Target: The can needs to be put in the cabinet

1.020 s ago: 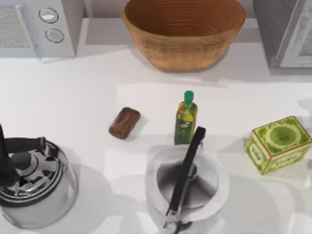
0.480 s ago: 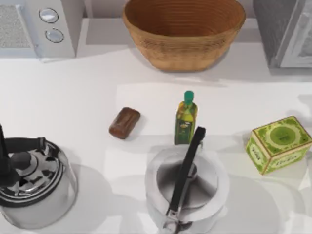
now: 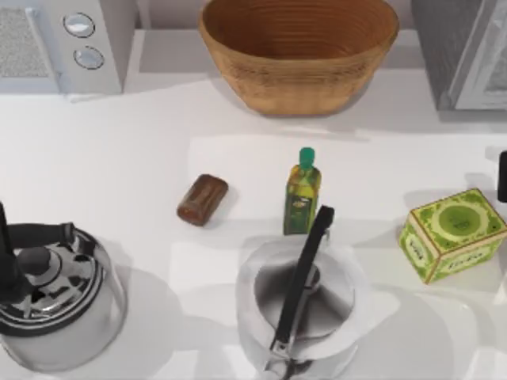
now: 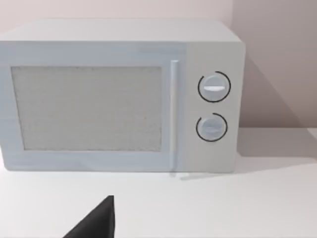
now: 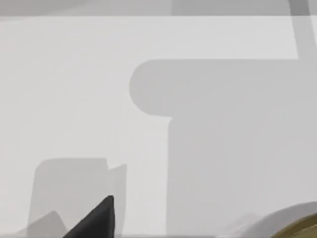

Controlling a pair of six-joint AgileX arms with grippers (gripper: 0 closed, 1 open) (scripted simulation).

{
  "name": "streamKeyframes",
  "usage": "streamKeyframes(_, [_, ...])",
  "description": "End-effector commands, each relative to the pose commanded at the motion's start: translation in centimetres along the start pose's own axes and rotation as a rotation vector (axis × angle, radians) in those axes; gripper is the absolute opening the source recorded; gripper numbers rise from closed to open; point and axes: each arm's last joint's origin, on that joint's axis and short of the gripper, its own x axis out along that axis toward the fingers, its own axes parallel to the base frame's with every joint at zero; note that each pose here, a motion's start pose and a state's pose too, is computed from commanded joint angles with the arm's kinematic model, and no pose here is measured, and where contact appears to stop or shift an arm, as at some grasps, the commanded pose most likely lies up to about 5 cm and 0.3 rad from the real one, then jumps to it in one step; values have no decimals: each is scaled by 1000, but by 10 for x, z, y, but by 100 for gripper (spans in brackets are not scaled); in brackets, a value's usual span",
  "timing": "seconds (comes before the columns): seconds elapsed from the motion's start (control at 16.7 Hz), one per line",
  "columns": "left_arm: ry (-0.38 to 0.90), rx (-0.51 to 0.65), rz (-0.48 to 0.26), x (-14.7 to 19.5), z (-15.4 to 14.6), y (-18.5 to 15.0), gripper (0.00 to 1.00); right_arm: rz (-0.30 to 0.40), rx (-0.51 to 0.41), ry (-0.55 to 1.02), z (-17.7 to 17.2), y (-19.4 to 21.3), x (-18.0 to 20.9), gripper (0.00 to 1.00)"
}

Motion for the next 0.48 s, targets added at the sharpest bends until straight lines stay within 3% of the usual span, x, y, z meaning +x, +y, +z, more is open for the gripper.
streamKeyframes(0.42, [0, 0, 0, 0, 0, 0, 100, 1, 0, 3, -7, 4, 2, 100])
streamKeyframes(0.48, [0, 0, 0, 0, 0, 0, 100, 1, 0, 3, -7, 4, 2, 92])
